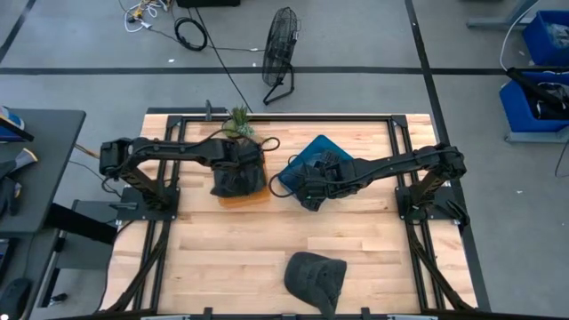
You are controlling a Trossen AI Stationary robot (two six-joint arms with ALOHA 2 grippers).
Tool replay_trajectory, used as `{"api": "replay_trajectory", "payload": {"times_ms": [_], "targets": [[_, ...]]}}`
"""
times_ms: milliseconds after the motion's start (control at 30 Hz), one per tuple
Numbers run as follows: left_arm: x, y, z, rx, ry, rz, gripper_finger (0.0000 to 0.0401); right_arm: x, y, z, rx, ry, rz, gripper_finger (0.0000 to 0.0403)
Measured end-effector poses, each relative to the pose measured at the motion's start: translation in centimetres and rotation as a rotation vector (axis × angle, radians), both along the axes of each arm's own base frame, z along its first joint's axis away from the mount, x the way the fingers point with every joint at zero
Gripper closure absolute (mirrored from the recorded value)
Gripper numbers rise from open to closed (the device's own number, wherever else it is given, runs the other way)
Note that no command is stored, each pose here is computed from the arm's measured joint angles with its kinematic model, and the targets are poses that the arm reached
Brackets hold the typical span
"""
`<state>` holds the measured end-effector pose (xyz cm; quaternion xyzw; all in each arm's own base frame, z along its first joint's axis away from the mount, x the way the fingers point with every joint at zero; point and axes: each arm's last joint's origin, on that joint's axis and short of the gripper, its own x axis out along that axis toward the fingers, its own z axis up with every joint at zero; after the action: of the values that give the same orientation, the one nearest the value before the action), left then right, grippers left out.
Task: Pick & Place hat
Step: Put the left black cap into the orange bin
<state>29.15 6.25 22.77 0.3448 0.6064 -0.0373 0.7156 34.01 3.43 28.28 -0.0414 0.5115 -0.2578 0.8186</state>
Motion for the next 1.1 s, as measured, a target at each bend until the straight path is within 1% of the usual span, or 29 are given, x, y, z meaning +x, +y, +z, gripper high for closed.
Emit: {"api": "replay_trajectory", "payload": {"times_ms": [100, 200, 333, 433, 533, 633, 800, 1000, 1100], "targets": [[0.8, -0.3, 1.3, 0.002, -0.059, -0.023, 0.0384, 0.0, 0.0, 0.0, 0.000, 0.000, 0.000, 0.0234], [1.3, -0.4, 1.7, 0.002, -0.112, -0.015, 0.0384, 0.0, 0.0, 0.0, 0.000, 0.000, 0.000, 0.0234], [1.6, -0.3, 1.1, -0.033, -0.169, -0.011, 0.0386, 0.0, 0.0, 0.0, 0.002, -0.002, -0.003, 0.0234], [1.3, -0.5, 0.1, -0.077, -0.140, -0.020, 0.0391, 0.0, 0.0, 0.0, 0.001, -0.001, -0.003, 0.0234], [0.8, -0.7, -0.7, -0.092, -0.115, 0.011, 0.0391, 0.0, 0.0, 0.0, 0.002, -0.001, -0.005, 0.0234], [0.3, -0.6, -0.9, -0.054, -0.073, 0.064, 0.0387, 0.0, 0.0, 0.0, 0.002, -0.001, -0.005, 0.0234], [0.0, -0.9, -0.7, 0.067, -0.050, 0.101, 0.0389, 0.0, 0.0, 0.0, 0.002, -0.001, -0.005, 0.0234], [0.3, -1.7, 0.2, 0.064, -0.079, 0.125, 0.0389, 0.0, 0.0, 0.0, 0.002, 0.001, -0.005, 0.0234], [0.1, -2.3, 0.4, 0.056, -0.067, 0.145, 0.0389, 0.0, 0.0, 0.0, 0.002, 0.001, -0.005, 0.0234]]}}
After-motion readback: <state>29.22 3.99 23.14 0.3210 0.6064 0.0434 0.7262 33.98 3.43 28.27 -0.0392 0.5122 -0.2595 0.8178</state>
